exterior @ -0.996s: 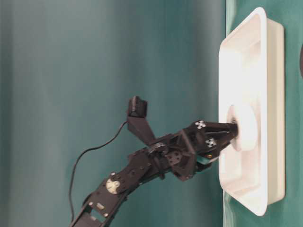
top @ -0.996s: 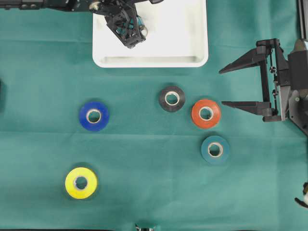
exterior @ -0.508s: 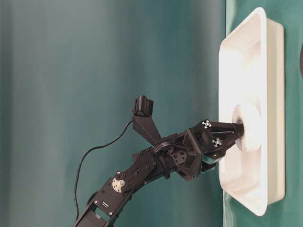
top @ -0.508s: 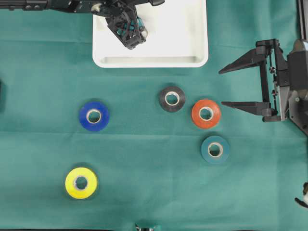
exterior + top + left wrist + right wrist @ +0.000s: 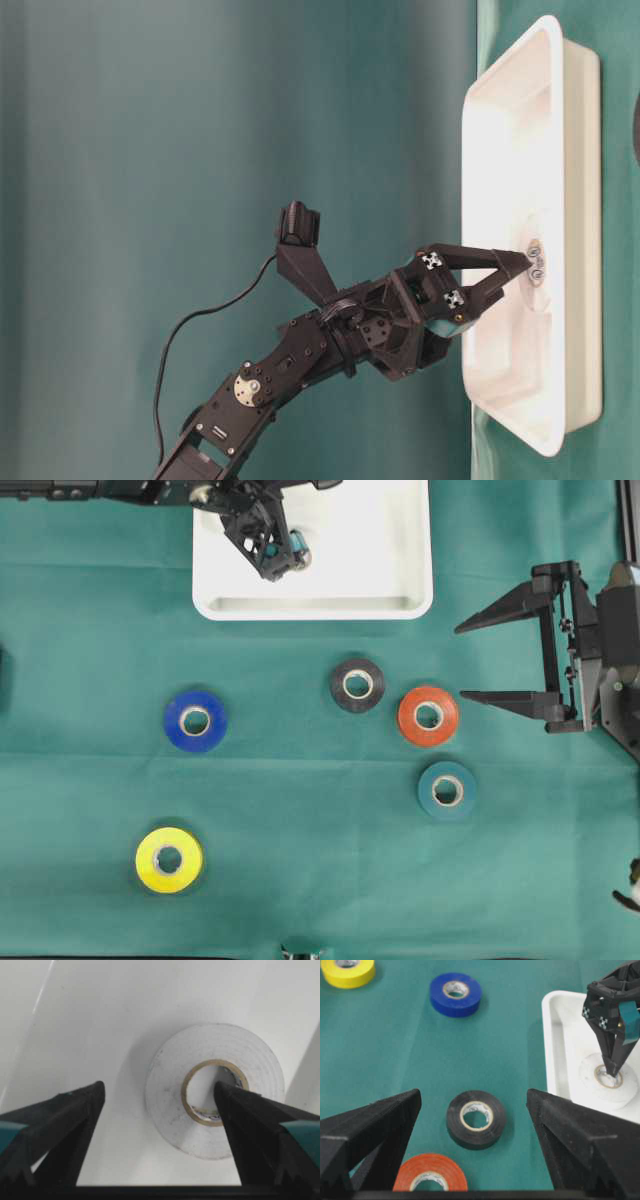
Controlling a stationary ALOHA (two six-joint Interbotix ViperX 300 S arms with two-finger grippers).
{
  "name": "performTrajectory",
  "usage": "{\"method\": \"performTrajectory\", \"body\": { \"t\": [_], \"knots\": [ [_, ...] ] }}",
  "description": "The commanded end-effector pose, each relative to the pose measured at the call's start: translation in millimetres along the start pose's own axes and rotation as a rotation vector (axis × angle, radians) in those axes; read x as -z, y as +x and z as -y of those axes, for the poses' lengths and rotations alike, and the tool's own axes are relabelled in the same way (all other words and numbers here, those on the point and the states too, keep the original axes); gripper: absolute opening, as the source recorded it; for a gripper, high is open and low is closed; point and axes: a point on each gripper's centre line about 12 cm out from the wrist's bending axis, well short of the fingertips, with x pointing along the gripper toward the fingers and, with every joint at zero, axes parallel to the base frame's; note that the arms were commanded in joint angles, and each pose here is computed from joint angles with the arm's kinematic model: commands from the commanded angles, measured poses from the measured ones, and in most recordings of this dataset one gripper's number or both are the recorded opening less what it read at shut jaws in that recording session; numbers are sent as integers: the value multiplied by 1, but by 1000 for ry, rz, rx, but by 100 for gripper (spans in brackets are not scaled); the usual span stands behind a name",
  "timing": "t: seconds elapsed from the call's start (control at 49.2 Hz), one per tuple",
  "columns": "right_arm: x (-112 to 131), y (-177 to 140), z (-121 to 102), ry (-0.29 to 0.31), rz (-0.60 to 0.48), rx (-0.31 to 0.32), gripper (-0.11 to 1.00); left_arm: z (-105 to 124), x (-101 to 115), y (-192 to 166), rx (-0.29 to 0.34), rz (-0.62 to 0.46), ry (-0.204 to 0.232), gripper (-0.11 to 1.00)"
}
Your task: Pick up the tape from a random location and place it into the white case.
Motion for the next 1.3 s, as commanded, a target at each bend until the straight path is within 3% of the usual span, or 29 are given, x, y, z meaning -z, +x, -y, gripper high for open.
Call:
{"method": "performTrajectory", "body": {
  "t": [0.0, 0.366, 0.711, 1.077, 1.28],
  "knots": [
    [-12, 0, -1, -1, 32, -3, 92, -1, -15, -16, 0, 55, -3, 97],
    [-12, 0, -1, -1, 32, -3, 92, -1, -22, -37, 0, 57, -3, 98],
    [-13, 0, -1, -1, 34, -3, 92, 12, -50, -109, 17, 158, 17, 98],
    [-13, 0, -1, 1, 32, -3, 92, 32, -82, -180, 43, 190, 60, 98],
    [-13, 0, -1, 1, 34, -3, 92, 39, -84, -193, 53, 209, 73, 98]
  ]
}}
